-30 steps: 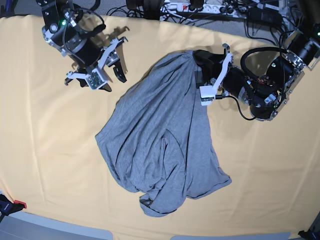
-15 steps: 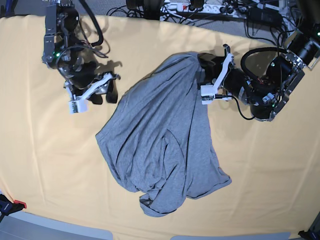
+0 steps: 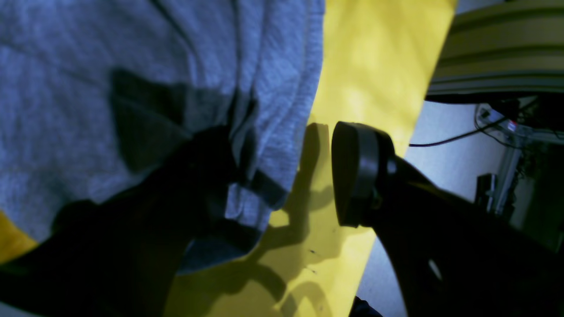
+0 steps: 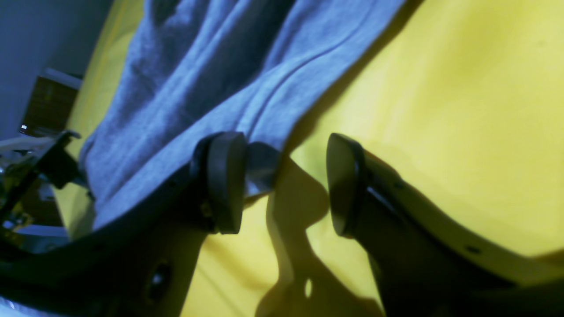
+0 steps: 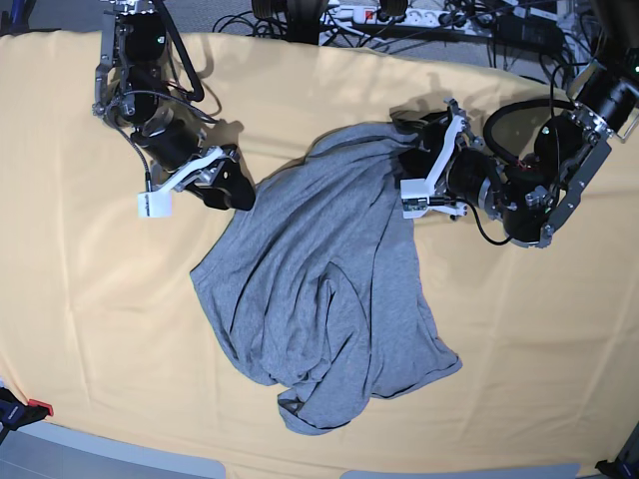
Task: Layout the t-shirt on the table in an organized manner, then fold the t-shirt properly
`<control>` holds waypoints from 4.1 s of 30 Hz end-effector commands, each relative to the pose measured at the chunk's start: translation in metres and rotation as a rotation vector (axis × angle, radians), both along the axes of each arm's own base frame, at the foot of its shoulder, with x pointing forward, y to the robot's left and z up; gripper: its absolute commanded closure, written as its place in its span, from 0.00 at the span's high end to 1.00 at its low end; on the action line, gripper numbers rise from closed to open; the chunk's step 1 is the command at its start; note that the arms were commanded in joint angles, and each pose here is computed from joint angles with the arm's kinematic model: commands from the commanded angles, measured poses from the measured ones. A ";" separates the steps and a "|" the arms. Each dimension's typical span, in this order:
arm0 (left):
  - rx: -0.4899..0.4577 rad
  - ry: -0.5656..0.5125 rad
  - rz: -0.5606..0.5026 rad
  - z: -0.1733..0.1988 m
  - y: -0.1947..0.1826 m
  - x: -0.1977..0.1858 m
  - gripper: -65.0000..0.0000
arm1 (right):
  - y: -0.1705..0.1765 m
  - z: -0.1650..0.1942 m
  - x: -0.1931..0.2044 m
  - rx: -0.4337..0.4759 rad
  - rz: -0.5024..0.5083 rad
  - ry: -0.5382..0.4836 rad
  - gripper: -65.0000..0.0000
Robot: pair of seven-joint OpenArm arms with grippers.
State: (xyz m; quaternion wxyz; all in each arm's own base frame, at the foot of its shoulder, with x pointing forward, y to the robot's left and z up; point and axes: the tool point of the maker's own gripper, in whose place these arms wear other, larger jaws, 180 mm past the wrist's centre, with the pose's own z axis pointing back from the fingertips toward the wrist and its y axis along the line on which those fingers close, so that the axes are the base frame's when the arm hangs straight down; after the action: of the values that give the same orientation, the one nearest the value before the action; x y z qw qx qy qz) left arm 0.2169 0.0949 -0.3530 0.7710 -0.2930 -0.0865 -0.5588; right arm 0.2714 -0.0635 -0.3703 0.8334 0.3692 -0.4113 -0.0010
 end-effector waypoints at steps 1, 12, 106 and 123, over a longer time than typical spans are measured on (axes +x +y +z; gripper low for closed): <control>0.038 -0.047 0.012 0.004 0.011 0.013 0.59 | 0.003 0.002 0.000 -0.002 0.016 -0.001 0.49; -0.089 0.116 -0.017 0.024 -0.008 -0.013 0.59 | 0.034 0.001 0.004 -0.081 0.129 -0.032 0.49; -0.229 -0.514 0.824 0.048 0.053 0.215 0.67 | -0.297 0.071 -0.107 -1.498 -0.410 0.245 0.00; -0.295 -0.358 0.878 -0.004 0.037 0.222 0.65 | -0.294 0.069 -0.106 -1.472 -0.407 0.239 0.00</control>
State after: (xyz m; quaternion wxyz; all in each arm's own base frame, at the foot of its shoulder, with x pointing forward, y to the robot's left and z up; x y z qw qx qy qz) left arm 0.4377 0.1316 -0.3586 0.8534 -0.2414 -0.4198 -0.1929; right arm 0.1615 -0.3516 -0.3138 0.8973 -0.3475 -0.2613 0.0766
